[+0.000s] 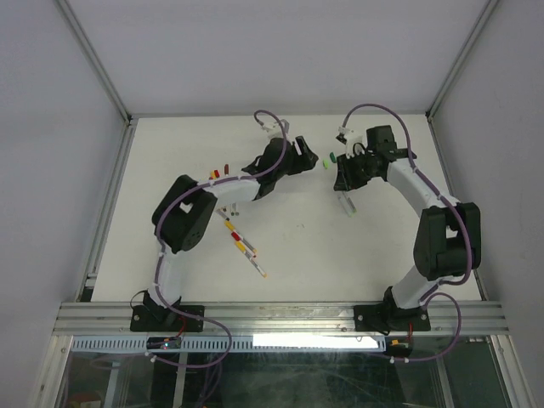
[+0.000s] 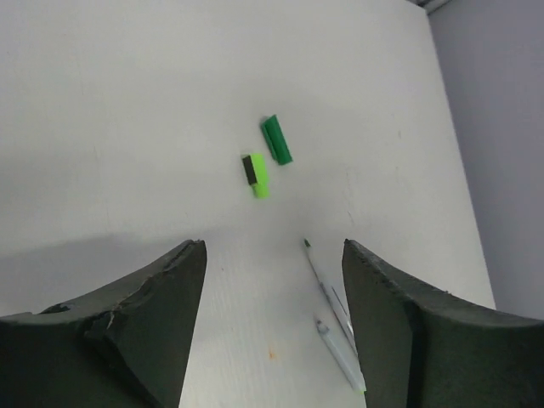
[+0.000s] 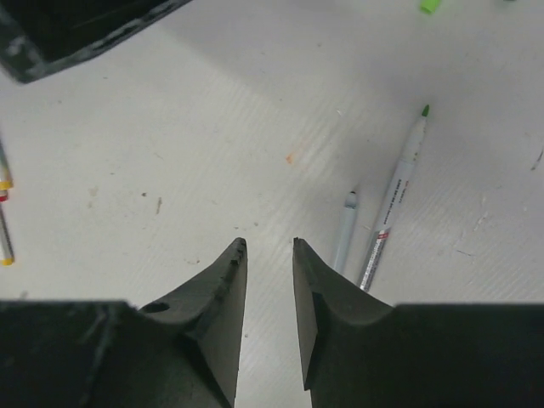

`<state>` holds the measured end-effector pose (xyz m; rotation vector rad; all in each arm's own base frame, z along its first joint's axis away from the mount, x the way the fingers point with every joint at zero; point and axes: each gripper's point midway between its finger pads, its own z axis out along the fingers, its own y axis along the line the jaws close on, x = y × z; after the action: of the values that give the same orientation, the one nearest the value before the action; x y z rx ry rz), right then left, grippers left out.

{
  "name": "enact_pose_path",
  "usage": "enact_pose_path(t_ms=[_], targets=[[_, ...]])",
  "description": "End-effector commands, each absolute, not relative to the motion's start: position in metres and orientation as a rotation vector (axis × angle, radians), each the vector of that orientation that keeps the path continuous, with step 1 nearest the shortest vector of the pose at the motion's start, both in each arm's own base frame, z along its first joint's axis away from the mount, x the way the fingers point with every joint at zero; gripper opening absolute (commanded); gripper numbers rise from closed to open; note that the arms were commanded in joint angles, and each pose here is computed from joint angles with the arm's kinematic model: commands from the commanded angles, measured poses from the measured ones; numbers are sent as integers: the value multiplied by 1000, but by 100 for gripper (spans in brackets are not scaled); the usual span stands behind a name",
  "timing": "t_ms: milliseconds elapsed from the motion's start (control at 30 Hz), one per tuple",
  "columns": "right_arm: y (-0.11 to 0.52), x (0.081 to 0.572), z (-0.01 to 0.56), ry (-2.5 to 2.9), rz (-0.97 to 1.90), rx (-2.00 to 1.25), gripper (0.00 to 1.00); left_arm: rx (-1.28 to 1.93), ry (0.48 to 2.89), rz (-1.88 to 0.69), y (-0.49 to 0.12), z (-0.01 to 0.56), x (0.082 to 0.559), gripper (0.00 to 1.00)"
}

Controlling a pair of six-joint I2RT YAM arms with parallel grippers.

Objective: Open the pen caps
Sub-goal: Place the pen cap at the center of the board, then pick up the pen from the center of the board.

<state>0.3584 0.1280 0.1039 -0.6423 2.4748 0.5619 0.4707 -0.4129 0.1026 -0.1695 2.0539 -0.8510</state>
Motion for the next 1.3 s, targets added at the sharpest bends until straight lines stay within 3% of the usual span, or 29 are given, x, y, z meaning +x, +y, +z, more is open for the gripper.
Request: enact_pose_path(t_ms=[0, 100, 300, 367, 633, 800, 1000, 1267], targets=[[147, 354, 153, 2257, 686, -747, 31, -6, 1689, -968, -392, 233, 444, 69], [157, 341, 174, 2162, 772, -800, 32, 52, 1580, -979, -365, 258, 410, 77], [174, 319, 214, 1994, 910, -861, 32, 75, 1487, -953, -301, 249, 348, 98], [179, 311, 228, 1933, 949, -877, 33, 57, 1462, -960, -279, 248, 329, 99], [218, 260, 266, 1754, 1080, -1048, 59, 13, 1601, -1032, -240, 208, 271, 99], [225, 233, 242, 1667, 1185, -1130, 65, -95, 1696, -1111, -227, 192, 245, 99], [222, 232, 234, 1676, 1144, -1156, 66, -237, 1820, -1138, -219, 161, 229, 99], [225, 242, 207, 1796, 1085, -1151, 65, -345, 1996, -856, -211, 128, 220, 95]])
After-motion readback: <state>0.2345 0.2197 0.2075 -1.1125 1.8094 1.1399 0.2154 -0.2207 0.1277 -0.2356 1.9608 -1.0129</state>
